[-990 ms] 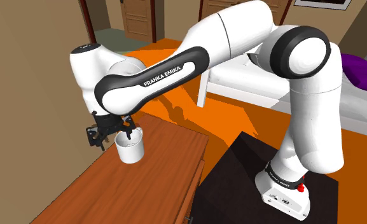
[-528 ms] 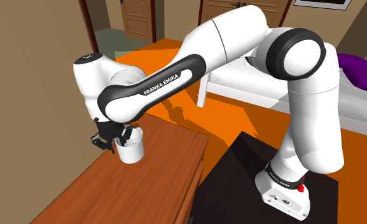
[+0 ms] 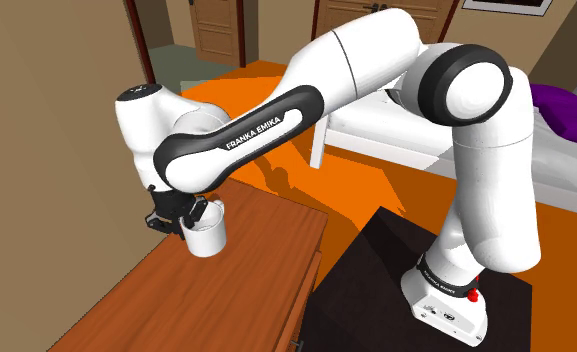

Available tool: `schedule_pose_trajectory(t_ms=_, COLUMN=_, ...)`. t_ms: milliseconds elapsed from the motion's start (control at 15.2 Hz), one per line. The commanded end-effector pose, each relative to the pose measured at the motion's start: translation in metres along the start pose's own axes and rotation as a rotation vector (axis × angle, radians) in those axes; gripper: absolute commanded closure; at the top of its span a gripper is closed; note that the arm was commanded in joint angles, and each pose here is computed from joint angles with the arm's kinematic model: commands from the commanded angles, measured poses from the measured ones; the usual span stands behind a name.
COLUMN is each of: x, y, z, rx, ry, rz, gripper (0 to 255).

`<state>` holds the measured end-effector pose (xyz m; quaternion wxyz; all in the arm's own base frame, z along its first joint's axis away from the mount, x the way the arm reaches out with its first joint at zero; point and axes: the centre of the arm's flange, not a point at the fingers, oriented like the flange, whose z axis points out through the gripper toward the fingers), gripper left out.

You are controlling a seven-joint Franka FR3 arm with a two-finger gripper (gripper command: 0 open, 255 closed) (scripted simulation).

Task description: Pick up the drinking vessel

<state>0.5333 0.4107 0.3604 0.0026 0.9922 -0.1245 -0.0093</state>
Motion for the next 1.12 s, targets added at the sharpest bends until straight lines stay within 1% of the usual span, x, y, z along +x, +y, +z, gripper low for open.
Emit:
schedule_pose_trajectory(t_ms=0, x=0.0, y=0.0, z=-0.005, rx=-0.001, ry=0.0, rz=0.0, gripper=255)
schedule_pose_trajectory(t_ms=924, x=-0.001, y=0.001, z=-0.079, rx=-0.001, ry=0.0, rz=0.0, gripper=255)
schedule_pose_trajectory(t_ms=1056, x=-0.001, y=0.001, z=-0.08, rx=-0.001, ry=0.0, rz=0.0, gripper=255)
